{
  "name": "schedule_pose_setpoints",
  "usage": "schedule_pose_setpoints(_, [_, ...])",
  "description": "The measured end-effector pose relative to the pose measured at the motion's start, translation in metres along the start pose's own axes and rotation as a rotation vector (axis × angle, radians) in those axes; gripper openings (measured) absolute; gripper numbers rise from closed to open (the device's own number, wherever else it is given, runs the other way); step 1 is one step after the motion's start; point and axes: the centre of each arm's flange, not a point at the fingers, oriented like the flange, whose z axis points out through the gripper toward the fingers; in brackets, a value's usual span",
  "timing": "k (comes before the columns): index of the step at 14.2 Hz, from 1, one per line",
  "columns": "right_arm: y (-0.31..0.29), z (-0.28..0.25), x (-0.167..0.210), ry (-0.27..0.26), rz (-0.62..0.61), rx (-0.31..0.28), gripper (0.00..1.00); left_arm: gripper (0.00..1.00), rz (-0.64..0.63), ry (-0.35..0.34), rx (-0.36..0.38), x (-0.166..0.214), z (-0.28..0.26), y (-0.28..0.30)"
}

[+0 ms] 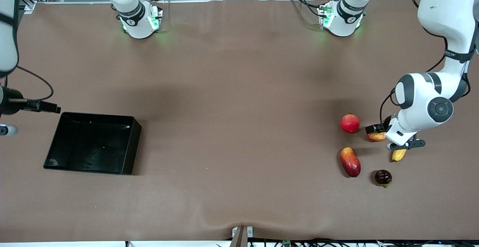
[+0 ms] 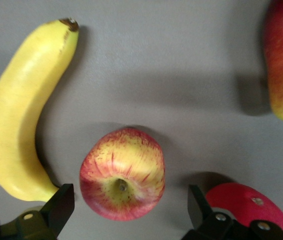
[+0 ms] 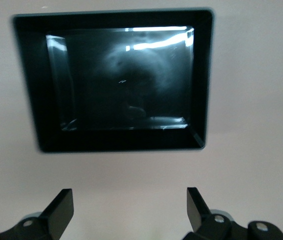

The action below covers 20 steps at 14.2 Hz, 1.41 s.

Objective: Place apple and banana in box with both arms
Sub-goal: 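Grasp the red-yellow apple with the left gripper while the right gripper grips the tray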

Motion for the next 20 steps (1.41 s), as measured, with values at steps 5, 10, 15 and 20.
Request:
schedule_pose_setpoints(5, [0.074, 0.08, 0.031, 0.025, -0.004, -0.004, 1.0, 0.91, -0.003, -0.021, 0.002, 0.0, 0.023, -0.002])
schedule_pose_setpoints(10, [0.092, 0.146, 0.062, 0.094, 0.009, -0.034, 1.0, 0.75, -0.003, -0.018, 0.002, 0.002, 0.023, -0.002])
schedule_pose_setpoints(15, [0.103, 0.212, 0.072, 0.07, 0.048, 0.008, 1.0, 0.75, -0.003, 0.011, 0.002, 0.01, -0.031, -0.002])
schedule_pose_setpoints(20, [0.1, 0.23, 0.073, 0.049, 0.025, 0.026, 0.81, 0.75, 0.037, -0.013, -0.002, -0.001, -0.142, 0.029])
